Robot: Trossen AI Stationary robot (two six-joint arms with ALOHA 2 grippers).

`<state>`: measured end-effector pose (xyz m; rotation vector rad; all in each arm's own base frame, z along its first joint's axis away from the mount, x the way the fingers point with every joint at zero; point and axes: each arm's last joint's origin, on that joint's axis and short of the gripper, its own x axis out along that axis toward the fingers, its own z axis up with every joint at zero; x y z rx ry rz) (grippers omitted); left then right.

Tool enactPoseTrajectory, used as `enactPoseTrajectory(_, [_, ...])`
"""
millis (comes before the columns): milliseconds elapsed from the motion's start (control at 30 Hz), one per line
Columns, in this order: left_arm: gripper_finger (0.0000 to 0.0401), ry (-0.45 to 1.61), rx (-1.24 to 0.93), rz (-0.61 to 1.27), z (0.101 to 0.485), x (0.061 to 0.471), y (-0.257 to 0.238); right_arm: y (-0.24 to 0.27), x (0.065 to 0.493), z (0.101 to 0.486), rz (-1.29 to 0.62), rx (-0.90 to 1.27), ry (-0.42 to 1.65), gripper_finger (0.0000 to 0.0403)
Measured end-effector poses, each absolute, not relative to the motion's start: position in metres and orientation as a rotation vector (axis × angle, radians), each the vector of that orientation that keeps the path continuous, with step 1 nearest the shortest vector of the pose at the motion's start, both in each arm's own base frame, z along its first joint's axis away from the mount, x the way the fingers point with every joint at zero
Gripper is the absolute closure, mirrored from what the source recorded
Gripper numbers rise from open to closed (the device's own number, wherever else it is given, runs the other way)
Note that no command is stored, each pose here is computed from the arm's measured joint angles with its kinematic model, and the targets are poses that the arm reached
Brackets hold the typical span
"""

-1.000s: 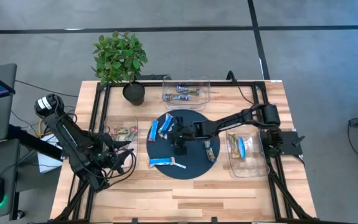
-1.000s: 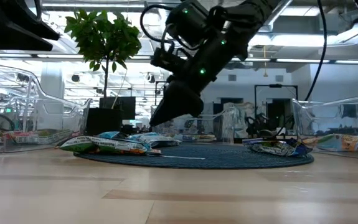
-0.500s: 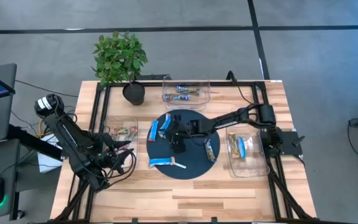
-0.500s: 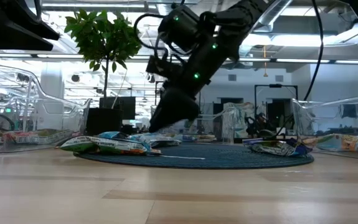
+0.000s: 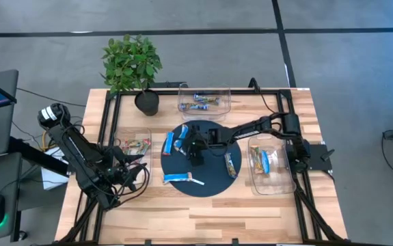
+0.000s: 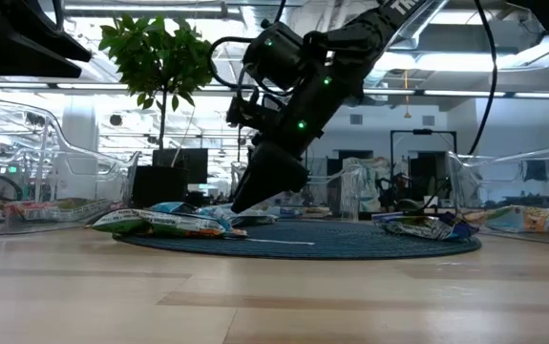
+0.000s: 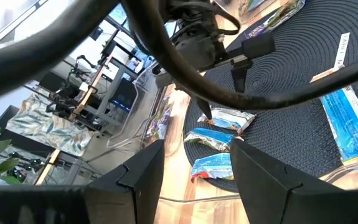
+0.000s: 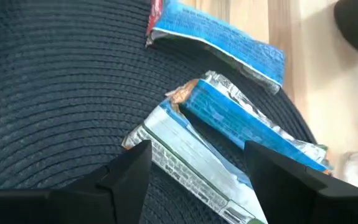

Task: Pick and place Granola Bars by type
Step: Put the top right orange granola bar into the right transparent bin

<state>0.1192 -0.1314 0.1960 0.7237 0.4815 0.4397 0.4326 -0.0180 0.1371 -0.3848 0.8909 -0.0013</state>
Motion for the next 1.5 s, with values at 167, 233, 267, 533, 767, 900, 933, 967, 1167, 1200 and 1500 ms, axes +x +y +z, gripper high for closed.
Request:
enactPoseTrajectory(167, [0.0223,0.481,0.724,0.440,0.196,0.119,-0.131,-0.024,0.432,0.130,0.011,-0.340,0.910,0.0154])
enactPoseTrajectory(233, [0.0223,0.481,0.724,0.440,0.196,0.119,-0.131,-0.025,0.432,0.130,0.011,-0.340,0.911,0.0154])
enactPoseTrajectory(267, [0.0223,0.481,0.724,0.440,0.196,0.119,-0.131,-0.025,0.432,0.130,0.010,-0.340,0.906,0.0154])
enactPoseTrajectory(533, [0.0223,0.482,0.724,0.440,0.196,0.119,-0.131,-0.026,0.430,0.128,-0.005,-0.284,0.939,0.0154])
enactPoseTrajectory(767, [0.0223,0.482,0.724,0.440,0.196,0.119,-0.131,-0.026,0.427,0.127,-0.021,-0.236,0.975,0.0182])
enactPoseTrajectory(900, [0.0223,0.482,0.724,0.440,0.196,0.119,-0.131,-0.023,0.427,0.127,-0.018,-0.241,0.972,0.0214])
enactPoseTrajectory(933, [0.0223,0.482,0.724,0.440,0.196,0.119,-0.131,-0.023,0.427,0.127,-0.021,-0.244,0.972,0.0224])
enactPoseTrajectory(967, [0.0223,0.482,0.724,0.440,0.196,0.119,-0.131,-0.023,0.427,0.127,-0.026,-0.246,0.972,0.0234])
enactPoseTrajectory(1167, [0.0223,0.482,0.724,0.440,0.196,0.119,-0.131,-0.018,0.428,0.128,-0.021,-0.261,0.959,0.0291])
enactPoseTrajectory(1200, [0.0223,0.482,0.724,0.440,0.196,0.119,-0.131,-0.018,0.429,0.128,-0.022,-0.263,0.956,0.0297])
enactPoseTrajectory(1500, [0.0223,0.482,0.724,0.440,0.196,0.119,-0.131,-0.011,0.429,0.128,-0.049,-0.308,0.953,0.0331])
